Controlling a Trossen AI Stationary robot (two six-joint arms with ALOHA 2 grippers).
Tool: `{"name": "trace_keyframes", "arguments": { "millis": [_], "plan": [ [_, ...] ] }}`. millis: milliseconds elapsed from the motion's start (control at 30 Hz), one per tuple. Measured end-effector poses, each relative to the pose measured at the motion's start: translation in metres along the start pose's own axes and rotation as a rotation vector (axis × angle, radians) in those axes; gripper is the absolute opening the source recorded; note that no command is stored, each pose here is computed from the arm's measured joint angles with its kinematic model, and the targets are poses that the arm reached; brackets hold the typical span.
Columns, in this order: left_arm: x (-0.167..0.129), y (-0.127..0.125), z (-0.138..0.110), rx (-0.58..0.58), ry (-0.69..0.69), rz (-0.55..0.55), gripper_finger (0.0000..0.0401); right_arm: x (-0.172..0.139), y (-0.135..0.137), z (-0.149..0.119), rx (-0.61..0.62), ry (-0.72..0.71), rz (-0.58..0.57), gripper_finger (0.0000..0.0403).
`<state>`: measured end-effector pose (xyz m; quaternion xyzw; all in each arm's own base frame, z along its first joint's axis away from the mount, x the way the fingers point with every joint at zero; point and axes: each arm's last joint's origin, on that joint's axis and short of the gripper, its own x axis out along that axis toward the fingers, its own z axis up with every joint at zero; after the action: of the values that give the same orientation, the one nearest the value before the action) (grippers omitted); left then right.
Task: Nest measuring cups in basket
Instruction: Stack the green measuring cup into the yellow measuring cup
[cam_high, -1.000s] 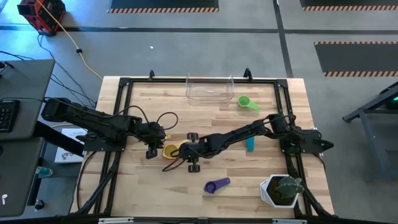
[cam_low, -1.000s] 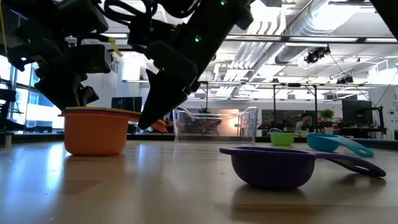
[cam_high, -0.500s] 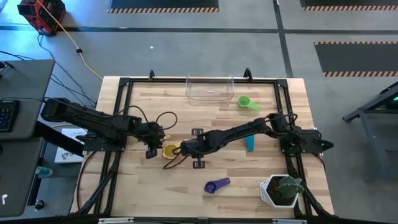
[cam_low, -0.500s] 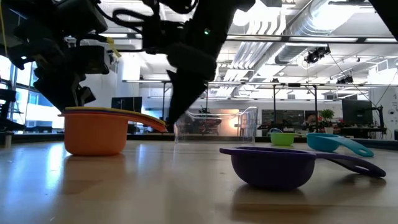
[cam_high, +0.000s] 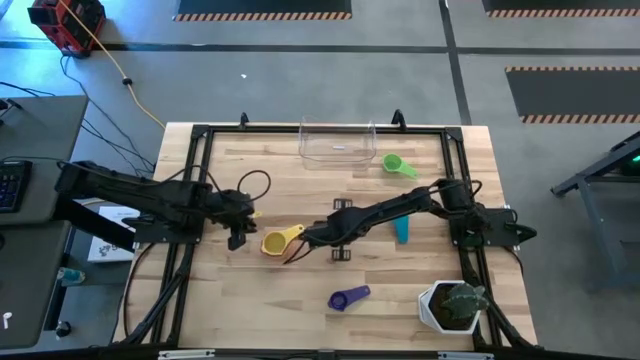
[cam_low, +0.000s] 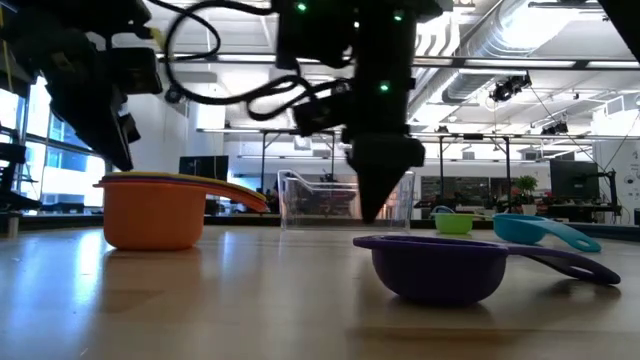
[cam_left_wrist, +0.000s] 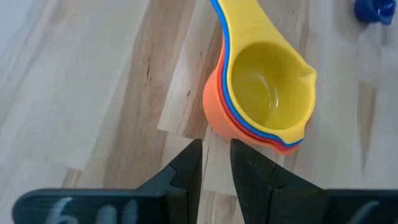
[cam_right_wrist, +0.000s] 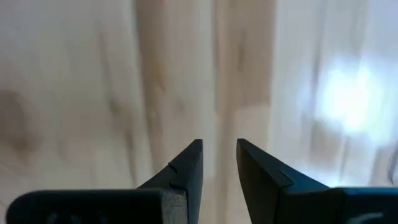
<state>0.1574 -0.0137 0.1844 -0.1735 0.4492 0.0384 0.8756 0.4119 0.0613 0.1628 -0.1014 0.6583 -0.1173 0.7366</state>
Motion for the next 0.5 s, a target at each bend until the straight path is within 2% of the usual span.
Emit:
{"name": "trace_keyframes", "arguments": {
  "millis": [267,500],
  "plan": [
    [-0.006,0.000,-0.001,-0.007,-0.018,-0.006,0.0074,-0.004,-0.032,-0.041,0.144,-0.005,-0.034,0.0089],
    [-0.006,0.000,-0.001,-0.007,-0.016,-0.005,0.0074,-0.017,-0.085,-0.089,0.349,-0.090,-0.042,0.0089]
  ]
}}
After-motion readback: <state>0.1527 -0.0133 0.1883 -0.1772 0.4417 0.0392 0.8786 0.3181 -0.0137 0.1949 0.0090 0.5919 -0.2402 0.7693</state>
